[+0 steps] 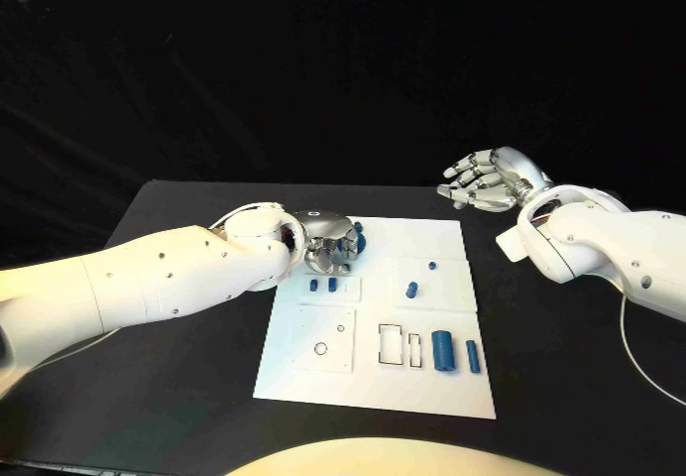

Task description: Assemble the parts on the task board

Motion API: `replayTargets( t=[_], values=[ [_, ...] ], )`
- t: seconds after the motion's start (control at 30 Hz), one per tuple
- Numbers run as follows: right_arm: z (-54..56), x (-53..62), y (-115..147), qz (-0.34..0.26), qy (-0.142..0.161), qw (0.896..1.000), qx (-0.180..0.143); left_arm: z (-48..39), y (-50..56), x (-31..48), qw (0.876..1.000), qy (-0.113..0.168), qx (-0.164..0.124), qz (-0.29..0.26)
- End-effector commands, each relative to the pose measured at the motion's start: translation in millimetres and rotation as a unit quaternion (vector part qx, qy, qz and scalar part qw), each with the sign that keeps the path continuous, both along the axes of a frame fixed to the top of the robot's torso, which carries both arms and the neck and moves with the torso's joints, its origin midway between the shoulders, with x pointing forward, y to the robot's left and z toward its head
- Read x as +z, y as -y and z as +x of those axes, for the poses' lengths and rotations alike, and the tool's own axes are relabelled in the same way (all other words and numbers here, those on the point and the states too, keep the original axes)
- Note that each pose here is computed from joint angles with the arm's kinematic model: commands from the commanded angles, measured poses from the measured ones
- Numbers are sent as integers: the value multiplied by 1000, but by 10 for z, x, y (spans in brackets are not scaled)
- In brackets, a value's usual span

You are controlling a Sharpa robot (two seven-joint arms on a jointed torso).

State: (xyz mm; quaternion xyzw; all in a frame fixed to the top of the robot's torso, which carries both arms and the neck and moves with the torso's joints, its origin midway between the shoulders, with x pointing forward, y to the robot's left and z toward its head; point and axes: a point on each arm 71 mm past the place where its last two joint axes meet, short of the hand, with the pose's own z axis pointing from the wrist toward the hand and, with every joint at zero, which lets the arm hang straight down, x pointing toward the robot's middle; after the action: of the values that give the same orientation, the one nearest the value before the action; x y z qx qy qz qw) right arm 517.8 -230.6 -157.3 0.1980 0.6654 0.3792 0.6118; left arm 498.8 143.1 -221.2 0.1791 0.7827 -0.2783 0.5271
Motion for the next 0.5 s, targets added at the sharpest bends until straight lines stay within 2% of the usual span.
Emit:
replayTargets(
  t=[0.03, 0.5],
  values=[
    [-6, 0, -19, -2, 3, 1000, 11, -3, 13, -39, 1000, -19, -4, 22],
    [-10, -2, -31, -2, 1, 1000, 13, 16, 50, -48, 1000, -20, -6, 21]
  ],
)
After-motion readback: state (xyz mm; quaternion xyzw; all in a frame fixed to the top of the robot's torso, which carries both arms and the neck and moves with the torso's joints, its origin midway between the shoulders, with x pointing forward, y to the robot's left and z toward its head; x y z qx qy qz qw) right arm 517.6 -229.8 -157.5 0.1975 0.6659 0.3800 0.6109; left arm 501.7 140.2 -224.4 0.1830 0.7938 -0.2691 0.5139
